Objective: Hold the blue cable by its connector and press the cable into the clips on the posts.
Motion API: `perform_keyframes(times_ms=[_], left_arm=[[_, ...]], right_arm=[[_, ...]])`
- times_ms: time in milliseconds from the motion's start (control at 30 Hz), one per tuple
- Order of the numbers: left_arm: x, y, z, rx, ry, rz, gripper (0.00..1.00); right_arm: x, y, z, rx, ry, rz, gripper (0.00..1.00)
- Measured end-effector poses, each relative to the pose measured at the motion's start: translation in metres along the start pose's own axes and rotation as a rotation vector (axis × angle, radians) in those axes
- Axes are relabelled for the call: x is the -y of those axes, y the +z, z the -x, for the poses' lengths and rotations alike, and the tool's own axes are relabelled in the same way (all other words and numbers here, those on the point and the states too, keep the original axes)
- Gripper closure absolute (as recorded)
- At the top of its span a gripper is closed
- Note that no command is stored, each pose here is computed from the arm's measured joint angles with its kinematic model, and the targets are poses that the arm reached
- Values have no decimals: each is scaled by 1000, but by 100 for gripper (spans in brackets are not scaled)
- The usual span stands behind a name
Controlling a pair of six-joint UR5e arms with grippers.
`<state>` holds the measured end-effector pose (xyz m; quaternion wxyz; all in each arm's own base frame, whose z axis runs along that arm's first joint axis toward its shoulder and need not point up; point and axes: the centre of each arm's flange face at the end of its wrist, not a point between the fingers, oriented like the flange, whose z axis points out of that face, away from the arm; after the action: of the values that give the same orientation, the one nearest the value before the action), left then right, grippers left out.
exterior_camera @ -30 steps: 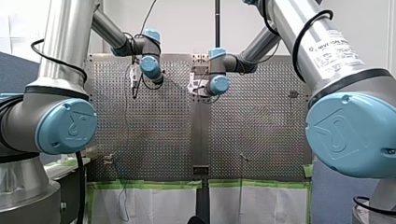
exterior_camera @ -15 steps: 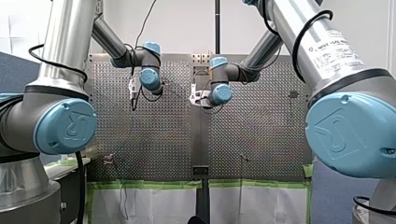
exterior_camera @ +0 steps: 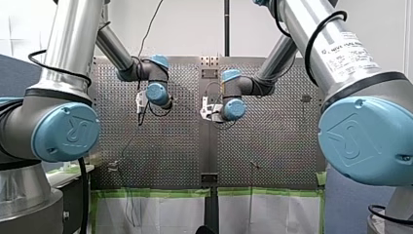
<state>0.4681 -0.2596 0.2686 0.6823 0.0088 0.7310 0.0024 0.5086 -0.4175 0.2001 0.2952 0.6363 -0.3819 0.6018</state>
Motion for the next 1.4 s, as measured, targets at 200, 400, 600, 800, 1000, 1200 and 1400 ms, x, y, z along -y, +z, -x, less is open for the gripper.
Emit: perform_keyframes(times_ms=[200, 400, 600, 800, 1000, 1200, 1400], left_arm=[[11, -3, -36, -28, 22, -9, 100], [15, -14, -68, -55, 35, -11, 100], [17, -22, -82, -49, 34, -19, 100], [26, -24, -100, -52, 56, -38, 100], [45, -30, -123, -56, 45, -56, 100], [62, -39, -141, -52, 39, -59, 100], [74, -48, -145, -47, 34, -74, 100]], right_arm=[[-5, -9, 18, -1, -2, 14, 100], [-8, -19, 35, 0, 6, 16, 100], [-13, -30, 52, 1, 14, 26, 100], [-18, -42, 69, 1, 21, 42, 100], [-26, -54, 92, 13, 13, 68, 100], [-38, -68, 132, 55, 6, 102, 100], [-51, -84, 171, 102, 0, 134, 100]])
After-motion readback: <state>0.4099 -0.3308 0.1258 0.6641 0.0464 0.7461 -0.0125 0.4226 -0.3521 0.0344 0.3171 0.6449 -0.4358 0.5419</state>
